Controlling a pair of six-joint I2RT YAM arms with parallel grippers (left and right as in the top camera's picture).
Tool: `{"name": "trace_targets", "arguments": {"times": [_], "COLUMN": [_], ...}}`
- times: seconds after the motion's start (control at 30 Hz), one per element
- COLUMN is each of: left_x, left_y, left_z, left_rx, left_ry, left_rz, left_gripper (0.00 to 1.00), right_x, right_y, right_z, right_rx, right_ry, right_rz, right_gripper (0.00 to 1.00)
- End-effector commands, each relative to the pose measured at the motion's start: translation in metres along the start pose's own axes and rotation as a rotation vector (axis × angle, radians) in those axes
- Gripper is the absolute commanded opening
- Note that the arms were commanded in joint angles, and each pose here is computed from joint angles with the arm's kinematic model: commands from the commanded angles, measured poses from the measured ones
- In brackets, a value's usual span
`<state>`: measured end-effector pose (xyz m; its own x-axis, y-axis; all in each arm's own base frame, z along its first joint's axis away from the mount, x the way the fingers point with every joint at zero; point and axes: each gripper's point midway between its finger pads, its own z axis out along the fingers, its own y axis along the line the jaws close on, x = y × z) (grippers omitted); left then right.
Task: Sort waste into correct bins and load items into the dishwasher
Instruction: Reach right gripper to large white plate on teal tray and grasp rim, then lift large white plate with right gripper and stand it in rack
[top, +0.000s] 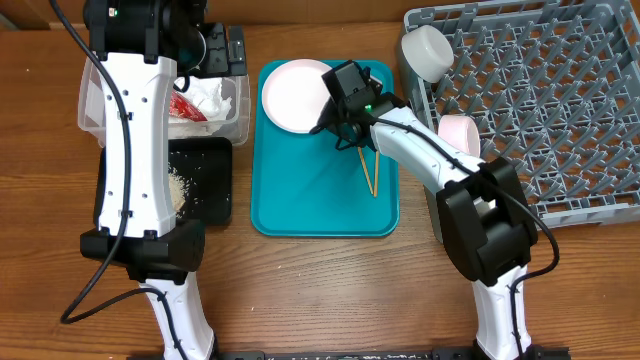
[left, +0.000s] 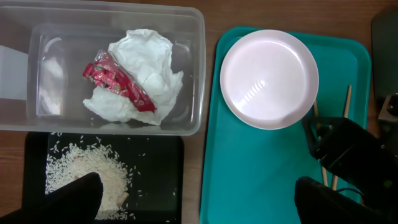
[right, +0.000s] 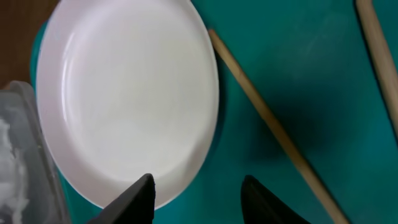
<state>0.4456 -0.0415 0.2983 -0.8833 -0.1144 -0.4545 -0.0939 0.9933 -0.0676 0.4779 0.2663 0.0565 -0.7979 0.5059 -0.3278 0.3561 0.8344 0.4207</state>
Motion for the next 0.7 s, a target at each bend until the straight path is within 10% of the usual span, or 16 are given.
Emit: {"name": "trace_targets", "arguments": {"times": [0.0,0.67], "left_x": [-0.003,-0.003], "left_y": [-0.003,-0.003], "left_z": [-0.01,-0.01], "left_rx": [0.007,0.007], "left_ry": [-0.029,-0.029], "left_rz": [-0.005,-0.004], "left_gripper": [1.0,1.0], "right_x": [0.007,0.03], "right_y": [0.005,-0.023], "right_z": [0.002,0.043], "right_rx": [-0.003,0.118], "right_ry": [0.001,-0.002], "right_rz": [0.031,0.023], "right_gripper": [0.42,0.15]}}
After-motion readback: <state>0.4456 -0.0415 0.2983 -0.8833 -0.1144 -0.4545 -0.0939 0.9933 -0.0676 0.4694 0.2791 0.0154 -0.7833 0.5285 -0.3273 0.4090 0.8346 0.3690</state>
